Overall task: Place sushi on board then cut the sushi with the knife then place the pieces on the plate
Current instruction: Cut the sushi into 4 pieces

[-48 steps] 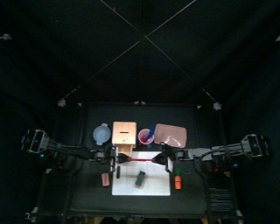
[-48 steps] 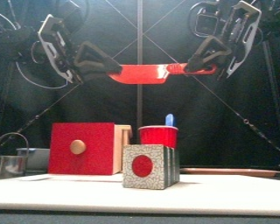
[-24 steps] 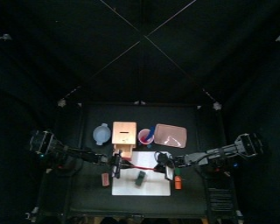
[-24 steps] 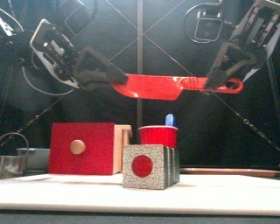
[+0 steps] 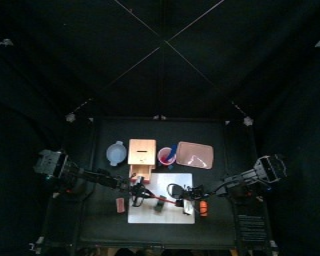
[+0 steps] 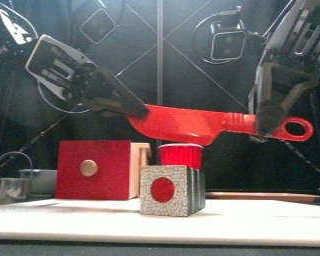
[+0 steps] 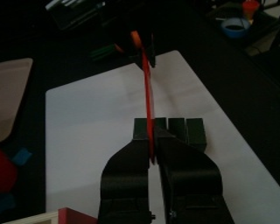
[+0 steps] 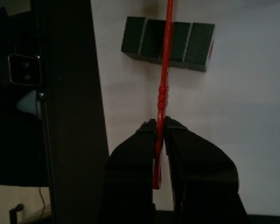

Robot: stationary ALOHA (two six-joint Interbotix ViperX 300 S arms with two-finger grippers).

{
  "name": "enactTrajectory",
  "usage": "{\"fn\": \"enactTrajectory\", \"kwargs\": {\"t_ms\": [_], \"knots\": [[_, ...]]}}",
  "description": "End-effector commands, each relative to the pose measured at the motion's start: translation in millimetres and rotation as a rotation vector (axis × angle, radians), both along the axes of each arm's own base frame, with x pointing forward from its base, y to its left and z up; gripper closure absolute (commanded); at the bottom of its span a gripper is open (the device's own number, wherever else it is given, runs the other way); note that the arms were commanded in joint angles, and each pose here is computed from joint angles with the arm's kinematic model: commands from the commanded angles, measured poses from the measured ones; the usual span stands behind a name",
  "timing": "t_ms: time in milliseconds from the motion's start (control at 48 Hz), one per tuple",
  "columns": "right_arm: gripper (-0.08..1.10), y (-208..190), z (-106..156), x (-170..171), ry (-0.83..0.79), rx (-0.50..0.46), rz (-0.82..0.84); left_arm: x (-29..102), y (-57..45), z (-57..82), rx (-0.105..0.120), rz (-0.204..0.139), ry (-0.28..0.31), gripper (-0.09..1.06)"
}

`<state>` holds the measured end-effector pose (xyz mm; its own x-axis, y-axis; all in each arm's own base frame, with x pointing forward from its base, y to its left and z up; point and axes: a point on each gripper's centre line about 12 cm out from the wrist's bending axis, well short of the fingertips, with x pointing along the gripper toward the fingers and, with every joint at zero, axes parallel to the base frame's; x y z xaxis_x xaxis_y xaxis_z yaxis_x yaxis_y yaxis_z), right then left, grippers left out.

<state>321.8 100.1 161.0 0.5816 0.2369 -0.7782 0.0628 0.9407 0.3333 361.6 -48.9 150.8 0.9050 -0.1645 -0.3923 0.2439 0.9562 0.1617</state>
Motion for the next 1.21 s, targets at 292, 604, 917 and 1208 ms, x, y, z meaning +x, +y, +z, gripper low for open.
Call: {"fn": "enactTrajectory", "kwargs": {"t_ms": [292,604,917,1208], "knots": [[0.65,15.2,16.0,-9.0,0.048,0.047,0.033,29.6,4.3,-3.5,0.081,-0.016,0.054,0.64],[0.65,13.5,13.2,-9.5,0.050,0.039,0.033,28.5,8.9,-8.8,0.128,-0.019,0.113,0.64],[0.66,12.0,10.6,-5.7,0.044,0.022,0.037,28.4,9.2,-15.4,0.126,-0.016,0.135,0.64],[0.66,9.7,5.3,-2.6,0.039,-0.003,0.044,26.2,11.5,-19.7,0.130,-0.011,0.160,0.64]]}}
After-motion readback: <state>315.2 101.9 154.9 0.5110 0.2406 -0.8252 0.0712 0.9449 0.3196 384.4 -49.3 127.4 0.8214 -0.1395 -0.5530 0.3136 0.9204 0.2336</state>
